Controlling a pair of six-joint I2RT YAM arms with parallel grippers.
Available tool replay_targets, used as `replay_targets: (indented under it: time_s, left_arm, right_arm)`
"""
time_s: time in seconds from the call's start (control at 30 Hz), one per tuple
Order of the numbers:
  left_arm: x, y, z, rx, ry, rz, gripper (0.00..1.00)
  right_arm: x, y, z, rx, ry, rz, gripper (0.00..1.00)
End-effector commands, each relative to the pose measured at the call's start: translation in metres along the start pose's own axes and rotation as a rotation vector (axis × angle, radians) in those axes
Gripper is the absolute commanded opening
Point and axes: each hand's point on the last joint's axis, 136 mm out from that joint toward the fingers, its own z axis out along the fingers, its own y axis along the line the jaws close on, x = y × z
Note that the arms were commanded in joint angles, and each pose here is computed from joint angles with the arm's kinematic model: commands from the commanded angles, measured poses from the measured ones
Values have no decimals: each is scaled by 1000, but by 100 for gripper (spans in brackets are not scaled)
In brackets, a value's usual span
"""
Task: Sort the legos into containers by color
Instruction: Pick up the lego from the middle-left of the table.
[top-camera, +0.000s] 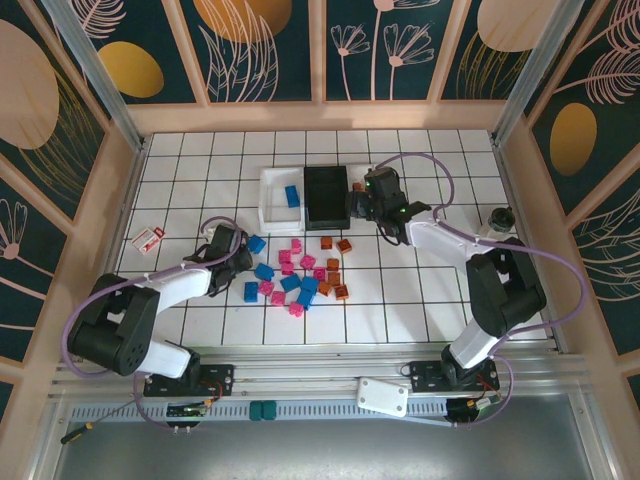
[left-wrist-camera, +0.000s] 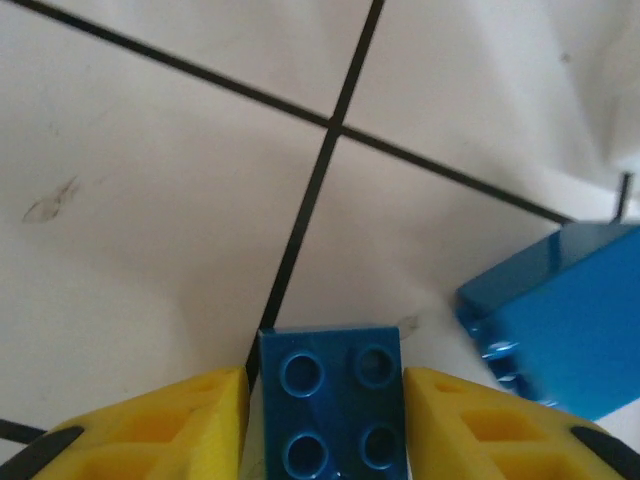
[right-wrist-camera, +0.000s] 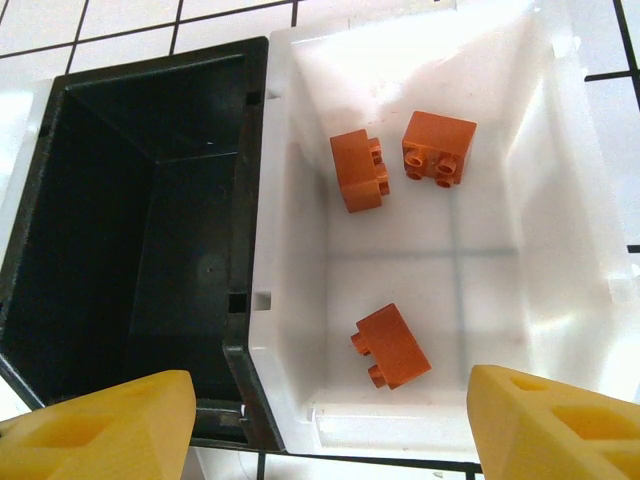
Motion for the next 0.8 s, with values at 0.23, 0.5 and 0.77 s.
replay_targets:
  time_s: [0.23,0.5,0.77]
  left_arm:
    - [2,11,2,-46,-9,0,53]
    - [4,9,10,-48,3,-2,34]
    - [-53,-57,-48,150,-121,46,20]
  right_arm:
    - [-9,-1,-10,-20,-43,39,72]
    - [-9,2,-14,-25,-45,40,72]
    - [0,0,-28,-61,-58,77,72]
